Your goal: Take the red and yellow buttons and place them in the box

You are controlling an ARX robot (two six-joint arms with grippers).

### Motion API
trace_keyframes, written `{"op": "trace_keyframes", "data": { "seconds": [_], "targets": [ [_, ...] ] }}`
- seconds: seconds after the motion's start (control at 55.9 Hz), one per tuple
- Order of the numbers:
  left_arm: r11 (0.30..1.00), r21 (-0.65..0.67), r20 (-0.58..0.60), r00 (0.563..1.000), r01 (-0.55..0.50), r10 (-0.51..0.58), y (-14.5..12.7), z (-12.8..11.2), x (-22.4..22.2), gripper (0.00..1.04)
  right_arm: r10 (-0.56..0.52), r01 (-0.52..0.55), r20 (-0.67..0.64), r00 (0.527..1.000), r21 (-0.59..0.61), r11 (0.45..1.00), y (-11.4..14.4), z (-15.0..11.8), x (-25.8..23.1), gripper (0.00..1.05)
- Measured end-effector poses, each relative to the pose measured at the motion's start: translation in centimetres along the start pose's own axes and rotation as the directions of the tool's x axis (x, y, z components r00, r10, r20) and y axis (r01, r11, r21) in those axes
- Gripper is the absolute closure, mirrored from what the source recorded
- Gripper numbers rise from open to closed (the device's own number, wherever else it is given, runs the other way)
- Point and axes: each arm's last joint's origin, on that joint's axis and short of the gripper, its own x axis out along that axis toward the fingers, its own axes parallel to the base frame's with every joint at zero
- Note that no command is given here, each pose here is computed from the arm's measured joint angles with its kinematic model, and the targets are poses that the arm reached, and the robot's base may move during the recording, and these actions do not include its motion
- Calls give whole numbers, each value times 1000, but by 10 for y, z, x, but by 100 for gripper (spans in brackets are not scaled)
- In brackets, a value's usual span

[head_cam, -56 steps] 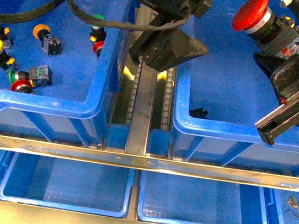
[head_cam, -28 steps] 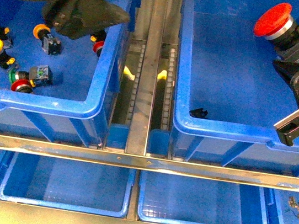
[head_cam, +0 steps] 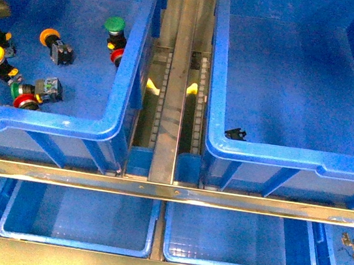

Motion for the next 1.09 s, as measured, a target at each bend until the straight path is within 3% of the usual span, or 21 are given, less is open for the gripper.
{"op": "trace_keyframes", "data": {
  "seconds": [0.286, 0.358, 0.429, 0.519, 0.608, 0.644, 0.823, 1.092],
  "targets": [
    [990, 2, 63, 988, -141, 141, 44, -13, -47, 8, -24, 25, -10, 1000, 106, 994, -16, -6, -42, 65],
    [966, 143, 274, 947, -214, 169, 51, -28, -47, 21, -20, 22, -11, 1000, 124, 992, -15, -7, -51, 65],
    [943, 232, 428, 895, -241, 124, 49, -47, -54, 33, -16, 16, -4, 1000, 139, 990, -15, -7, -58, 65],
    [923, 294, 531, 845, -248, 58, 43, -51, -64, 20, -7, 8, -7, 1000, 153, 988, -14, -7, -62, 65],
    [913, 309, 562, 825, -268, 52, 41, -48, -66, 7, 7, -6, -5, 1000, 164, 986, -12, -9, -65, 65],
    [910, 312, 564, 824, -272, 53, 41, -48, -66, 7, 10, -9, -6, 1000, 170, 985, -11, -9, -66, 65],
    [908, 309, 552, 831, -283, 71, 37, -57, -71, 39, 36, -36, 3, 999, 193, 981, -13, -12, -67, 65],
    [906, 319, 562, 825, -277, 55, 20, -65, -80, 85, -2, 6, -18, 1000, 231, 973, -22, -17, -69, 65]
  ]
}}
